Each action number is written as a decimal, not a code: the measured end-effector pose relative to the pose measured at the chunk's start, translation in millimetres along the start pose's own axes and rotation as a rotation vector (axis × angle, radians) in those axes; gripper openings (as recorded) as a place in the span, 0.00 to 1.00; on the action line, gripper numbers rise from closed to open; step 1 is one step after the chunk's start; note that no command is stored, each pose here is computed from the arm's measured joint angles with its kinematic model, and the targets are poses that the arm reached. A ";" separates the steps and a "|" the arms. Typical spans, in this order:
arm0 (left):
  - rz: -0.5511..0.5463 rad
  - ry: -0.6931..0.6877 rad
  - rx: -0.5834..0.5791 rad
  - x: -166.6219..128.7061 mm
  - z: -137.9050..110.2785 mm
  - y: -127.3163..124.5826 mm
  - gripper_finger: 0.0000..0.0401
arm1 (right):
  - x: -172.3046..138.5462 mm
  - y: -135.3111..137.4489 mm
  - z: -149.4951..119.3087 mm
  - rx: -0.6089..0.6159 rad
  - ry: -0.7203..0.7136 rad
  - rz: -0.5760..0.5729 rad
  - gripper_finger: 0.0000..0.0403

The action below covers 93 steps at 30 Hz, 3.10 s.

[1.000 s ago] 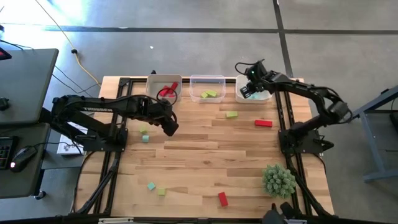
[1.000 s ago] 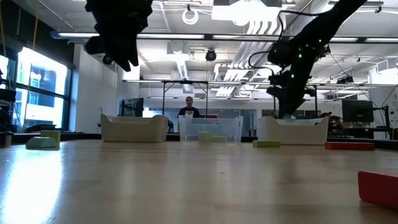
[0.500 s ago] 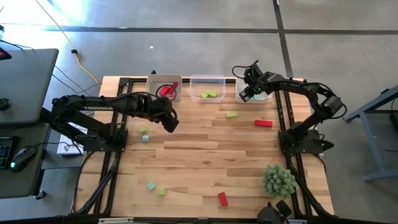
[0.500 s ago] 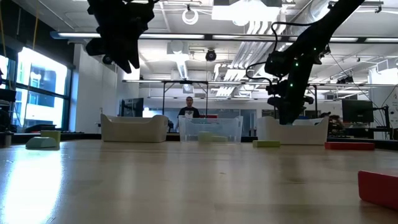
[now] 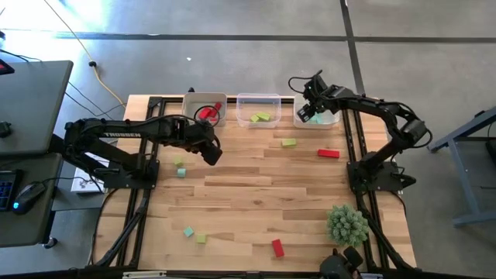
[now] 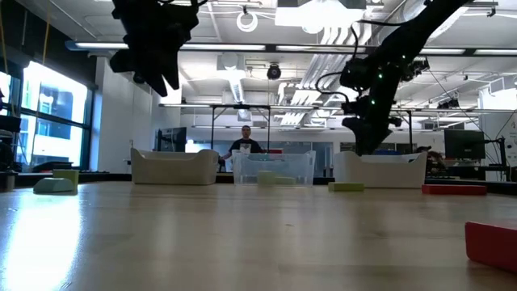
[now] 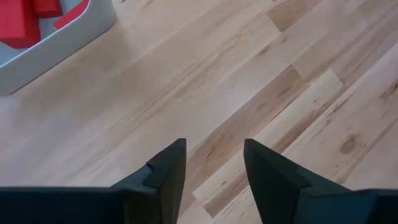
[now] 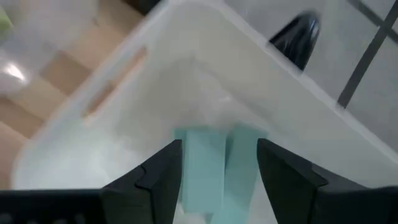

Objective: Sort & place blocks by color
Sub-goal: Put the green block into the transparent bin

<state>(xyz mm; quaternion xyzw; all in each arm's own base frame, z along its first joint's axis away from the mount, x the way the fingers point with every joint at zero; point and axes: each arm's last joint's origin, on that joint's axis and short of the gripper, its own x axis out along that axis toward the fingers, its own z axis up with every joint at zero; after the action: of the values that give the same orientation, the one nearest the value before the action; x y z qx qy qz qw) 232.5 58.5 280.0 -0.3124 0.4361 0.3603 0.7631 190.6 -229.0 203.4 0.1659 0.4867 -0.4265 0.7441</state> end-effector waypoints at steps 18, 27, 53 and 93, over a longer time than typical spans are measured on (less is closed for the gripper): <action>0.156 0.286 -0.184 25.7 -38.4 23.8 0.47 | -40.7 -8.1 48.4 -0.029 -0.147 -0.005 0.48; 0.247 0.330 -0.223 43.0 -56.5 37.4 0.46 | -40.2 -7.2 43.9 -0.046 -0.102 0.006 0.48; 0.275 0.508 0.096 59.0 -47.5 93.8 0.46 | -40.0 -6.1 41.8 -0.067 -0.082 0.043 0.48; 0.246 0.769 0.252 120.5 -49.6 92.1 0.46 | -40.0 -6.0 41.8 -0.066 -0.082 0.042 0.48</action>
<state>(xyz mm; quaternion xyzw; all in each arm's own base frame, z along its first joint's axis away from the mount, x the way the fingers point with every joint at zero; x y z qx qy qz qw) 178.3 102.8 136.6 -0.2738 0.7637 0.2497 0.5286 203.6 -241.2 258.7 0.1337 0.4659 -0.4007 0.7775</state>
